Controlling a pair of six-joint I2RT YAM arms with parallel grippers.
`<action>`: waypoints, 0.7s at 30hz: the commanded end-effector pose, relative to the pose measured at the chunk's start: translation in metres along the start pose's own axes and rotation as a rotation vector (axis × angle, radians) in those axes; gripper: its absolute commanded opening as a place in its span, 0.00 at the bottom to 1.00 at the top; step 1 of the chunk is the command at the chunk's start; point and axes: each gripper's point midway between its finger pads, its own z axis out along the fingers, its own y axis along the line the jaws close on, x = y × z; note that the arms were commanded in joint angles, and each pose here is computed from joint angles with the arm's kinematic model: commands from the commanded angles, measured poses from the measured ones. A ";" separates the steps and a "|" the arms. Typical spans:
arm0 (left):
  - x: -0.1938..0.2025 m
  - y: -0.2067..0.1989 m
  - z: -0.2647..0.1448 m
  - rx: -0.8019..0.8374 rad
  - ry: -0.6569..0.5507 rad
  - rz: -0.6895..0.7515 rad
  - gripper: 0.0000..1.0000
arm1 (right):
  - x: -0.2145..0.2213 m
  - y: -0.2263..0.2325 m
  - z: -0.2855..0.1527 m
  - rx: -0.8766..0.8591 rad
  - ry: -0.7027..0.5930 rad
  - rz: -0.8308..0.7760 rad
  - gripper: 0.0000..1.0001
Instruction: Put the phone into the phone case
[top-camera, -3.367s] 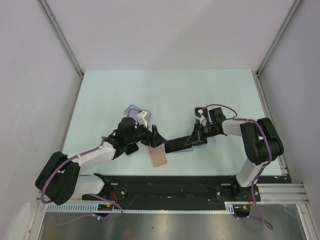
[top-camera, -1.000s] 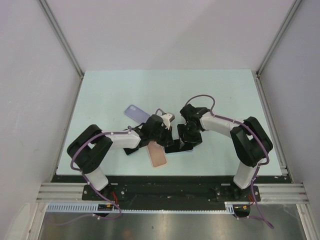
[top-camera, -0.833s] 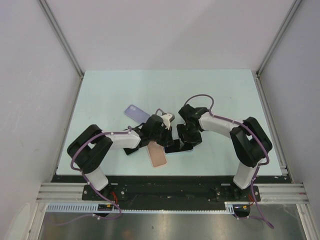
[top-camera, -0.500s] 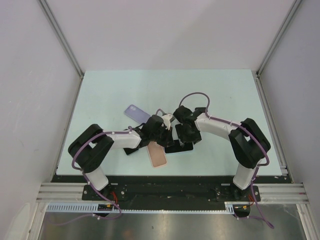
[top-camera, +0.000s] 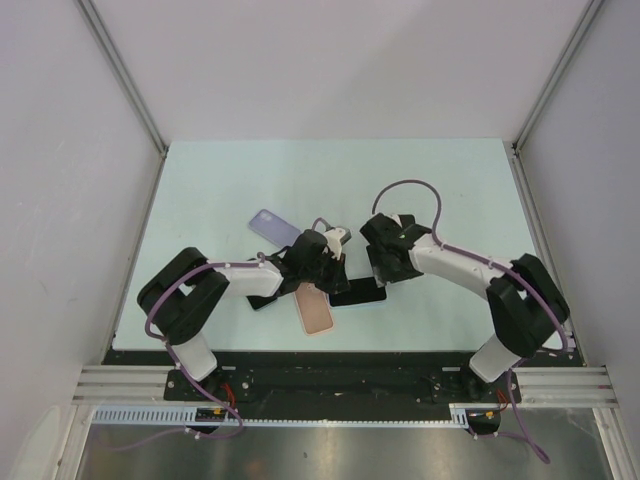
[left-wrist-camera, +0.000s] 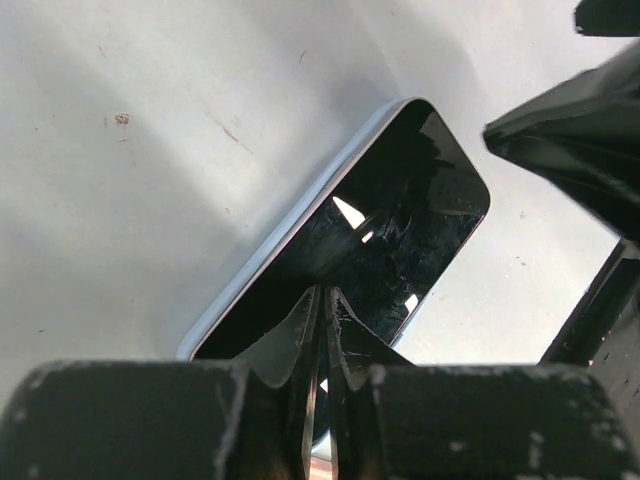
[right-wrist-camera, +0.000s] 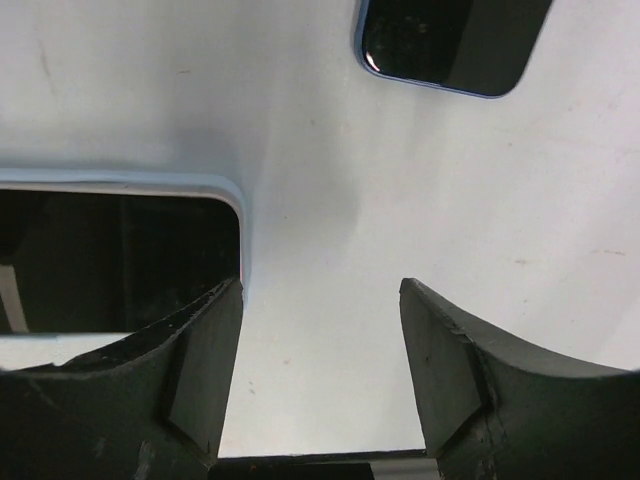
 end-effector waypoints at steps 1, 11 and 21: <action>0.059 0.032 -0.001 -0.116 0.178 -0.030 0.12 | -0.025 0.000 -0.029 -0.143 -0.131 0.073 0.69; 0.063 0.029 0.000 -0.096 0.195 -0.041 0.12 | -0.035 0.030 -0.072 -0.808 -0.163 0.217 0.69; 0.060 0.027 0.001 -0.091 0.189 -0.041 0.11 | -0.021 0.026 -0.045 -0.875 -0.072 0.283 0.68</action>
